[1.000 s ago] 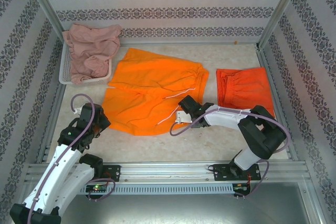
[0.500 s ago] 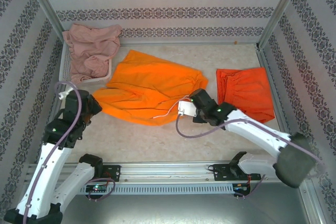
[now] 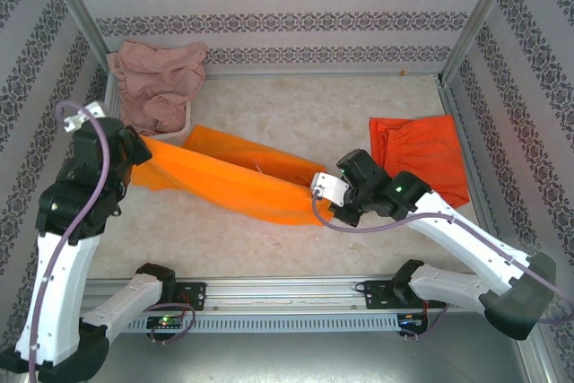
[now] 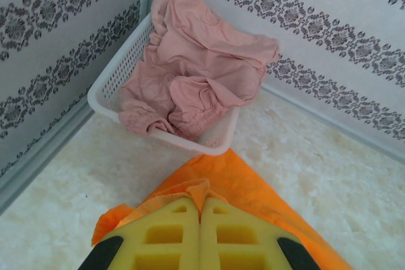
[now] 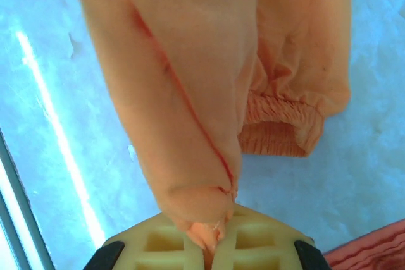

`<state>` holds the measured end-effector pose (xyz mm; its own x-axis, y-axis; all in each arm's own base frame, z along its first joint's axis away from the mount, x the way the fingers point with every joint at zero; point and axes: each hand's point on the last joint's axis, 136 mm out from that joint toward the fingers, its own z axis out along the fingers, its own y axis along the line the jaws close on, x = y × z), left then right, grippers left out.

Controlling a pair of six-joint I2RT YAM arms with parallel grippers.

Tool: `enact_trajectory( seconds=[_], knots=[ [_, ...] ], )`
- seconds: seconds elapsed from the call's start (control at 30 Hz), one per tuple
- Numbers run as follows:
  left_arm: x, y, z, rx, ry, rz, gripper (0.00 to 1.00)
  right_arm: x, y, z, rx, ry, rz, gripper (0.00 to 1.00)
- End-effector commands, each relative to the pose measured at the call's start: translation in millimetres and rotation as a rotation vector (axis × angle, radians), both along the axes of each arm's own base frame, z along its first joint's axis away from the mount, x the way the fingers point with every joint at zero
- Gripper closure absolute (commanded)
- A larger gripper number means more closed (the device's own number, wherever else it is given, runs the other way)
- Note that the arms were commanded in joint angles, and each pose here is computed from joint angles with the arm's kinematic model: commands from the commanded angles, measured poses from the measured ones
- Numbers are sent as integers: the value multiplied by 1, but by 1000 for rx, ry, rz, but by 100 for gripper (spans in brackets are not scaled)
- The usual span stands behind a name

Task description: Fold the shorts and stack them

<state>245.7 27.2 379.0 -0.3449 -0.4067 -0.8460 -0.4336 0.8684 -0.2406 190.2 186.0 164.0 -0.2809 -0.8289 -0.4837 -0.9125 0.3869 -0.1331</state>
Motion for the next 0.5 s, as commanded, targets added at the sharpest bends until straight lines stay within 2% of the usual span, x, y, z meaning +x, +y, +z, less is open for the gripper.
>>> enact_trajectory(
  seconds=[0.0, 0.23, 0.47],
  knots=[
    [26, 1, -10, 80, 65, -3, 100, 3, -7, -6, 39, 160, -131, 100],
    [70, -10, -49, 50, 141, -13, 100, 34, -14, -22, 30, 270, -254, 100],
    [93, 9, -97, -38, 206, 49, 100, 65, -17, -36, 13, 308, -319, 100]
  ],
)
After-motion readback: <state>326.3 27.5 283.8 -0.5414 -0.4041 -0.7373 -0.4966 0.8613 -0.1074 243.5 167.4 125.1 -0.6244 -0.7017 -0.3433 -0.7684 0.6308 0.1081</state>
